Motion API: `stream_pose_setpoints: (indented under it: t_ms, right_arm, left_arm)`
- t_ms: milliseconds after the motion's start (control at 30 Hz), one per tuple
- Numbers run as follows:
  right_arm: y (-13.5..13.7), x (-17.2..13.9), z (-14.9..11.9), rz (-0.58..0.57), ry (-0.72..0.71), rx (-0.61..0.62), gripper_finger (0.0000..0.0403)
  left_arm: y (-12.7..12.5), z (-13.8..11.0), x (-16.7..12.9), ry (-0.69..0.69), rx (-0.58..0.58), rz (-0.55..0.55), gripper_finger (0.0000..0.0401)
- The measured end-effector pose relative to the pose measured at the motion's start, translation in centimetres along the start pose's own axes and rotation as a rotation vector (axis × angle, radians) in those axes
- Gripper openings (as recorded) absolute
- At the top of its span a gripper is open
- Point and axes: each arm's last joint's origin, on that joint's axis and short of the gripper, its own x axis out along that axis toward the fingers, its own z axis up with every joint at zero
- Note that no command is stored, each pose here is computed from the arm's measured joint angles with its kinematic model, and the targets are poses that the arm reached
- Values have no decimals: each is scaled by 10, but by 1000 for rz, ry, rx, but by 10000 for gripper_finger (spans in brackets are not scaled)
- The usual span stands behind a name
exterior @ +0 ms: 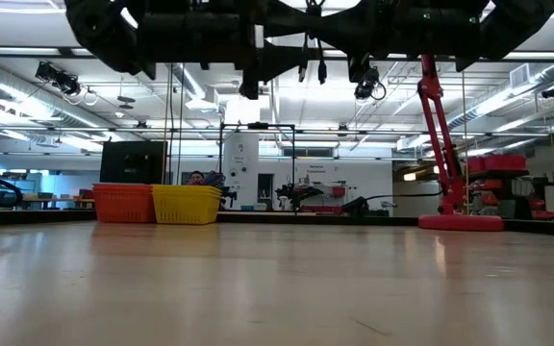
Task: Pick & Place USB Port
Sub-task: Put the black USB cable into the orange bin
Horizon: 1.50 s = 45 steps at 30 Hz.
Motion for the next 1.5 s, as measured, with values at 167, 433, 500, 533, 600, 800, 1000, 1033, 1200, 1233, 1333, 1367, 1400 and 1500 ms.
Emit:
stream_pose_setpoints:
  t_ms: [167, 433, 500, 533, 600, 800, 1000, 1033, 1200, 1233, 1333, 1367, 1400, 1500]
  right_arm:
    - [0, 0, -1, -1, 14, 4, 0]
    - [0, 0, -2, -2, 18, 4, 0]
    - [0, 0, -2, -2, 17, 4, 2]
    - [0, 0, -1, -3, 14, 4, 4]
    - [0, 0, -1, -2, 13, 4, 5]
    - [0, 0, -1, -2, 22, 6, 7]
    - [0, 0, -2, -3, 27, 7, 10]
    - [0, 0, -2, -4, 27, 7, 12]
    - [-1, 0, -2, -8, 27, 6, 35]
    - [-1, 0, -2, -10, 27, 6, 41]
    - [-1, 0, -2, -14, 27, 6, 60]
    - [-1, 0, -2, -13, 27, 5, 66]
    - [-1, 0, -2, -12, 26, 3, 72]
    - [0, 0, -4, 5, 38, 2, 90]
  left_arm:
    - [-1, -3, 15, 11, 10, -16, 222]
    - [0, -9, 29, 172, 26, 41, 140]
    - [-1, -7, 31, 169, 28, 54, 80]
    - [-1, -5, 32, 162, 34, 58, 46]
    - [-1, -4, 33, 157, 42, 57, 43]
    - [-2, -3, 34, 164, 51, 58, 43]
    - [-1, -4, 33, 175, 54, 76, 43]
    - [0, -3, 33, 175, 55, 79, 43]
    - [7, 2, 31, 189, 57, 118, 43]
    - [8, 5, 30, 194, 59, 130, 43]
    - [10, 14, 24, 215, 72, 176, 43]
    - [10, 18, 22, 225, 83, 190, 43]
    - [10, 22, 19, 227, 91, 204, 43]
    - [8, 37, 10, 219, 110, 259, 43]
